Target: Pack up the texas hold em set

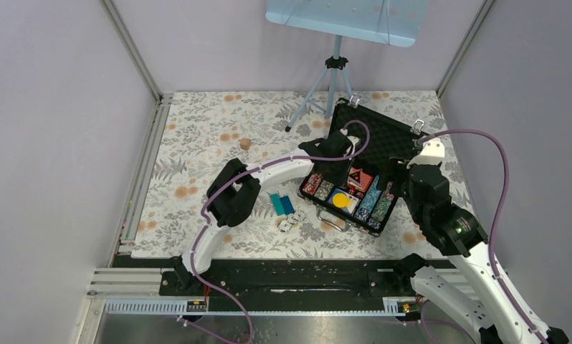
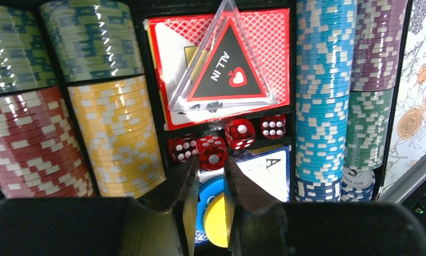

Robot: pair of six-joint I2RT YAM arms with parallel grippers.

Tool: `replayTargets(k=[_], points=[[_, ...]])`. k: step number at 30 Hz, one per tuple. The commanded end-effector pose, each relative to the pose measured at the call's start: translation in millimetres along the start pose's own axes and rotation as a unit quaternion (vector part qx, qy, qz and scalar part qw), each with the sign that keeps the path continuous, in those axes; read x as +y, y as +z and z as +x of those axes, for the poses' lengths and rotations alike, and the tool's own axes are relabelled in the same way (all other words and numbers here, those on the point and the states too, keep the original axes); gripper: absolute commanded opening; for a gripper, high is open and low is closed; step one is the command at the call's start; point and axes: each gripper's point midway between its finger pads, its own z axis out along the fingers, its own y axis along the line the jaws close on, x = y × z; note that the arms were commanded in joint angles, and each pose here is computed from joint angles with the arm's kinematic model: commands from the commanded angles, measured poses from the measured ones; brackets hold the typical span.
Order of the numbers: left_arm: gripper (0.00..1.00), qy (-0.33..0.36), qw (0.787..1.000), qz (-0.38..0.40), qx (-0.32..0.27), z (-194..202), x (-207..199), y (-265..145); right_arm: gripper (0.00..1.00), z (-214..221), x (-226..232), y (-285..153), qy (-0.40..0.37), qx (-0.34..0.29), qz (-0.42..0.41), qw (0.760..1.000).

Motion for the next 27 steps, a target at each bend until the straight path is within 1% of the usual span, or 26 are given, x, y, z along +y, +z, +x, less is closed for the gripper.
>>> replayTargets(k=[1,17,27], points=[[0.19,0.008,0.999,0.024,-0.022,-20,-22,-3,0.82,-11,2,0,0.005,-0.019,-0.005,1.0],[0.19,0.002,1.0,0.001,0.004,-5,-15,12,0.82,-10,1,-3,0.007,-0.022,-0.006,1.0],[0.19,-0.002,1.0,0.03,0.001,-4,-34,16,0.82,-10,1,-3,0.007,-0.021,-0.008,1.0]])
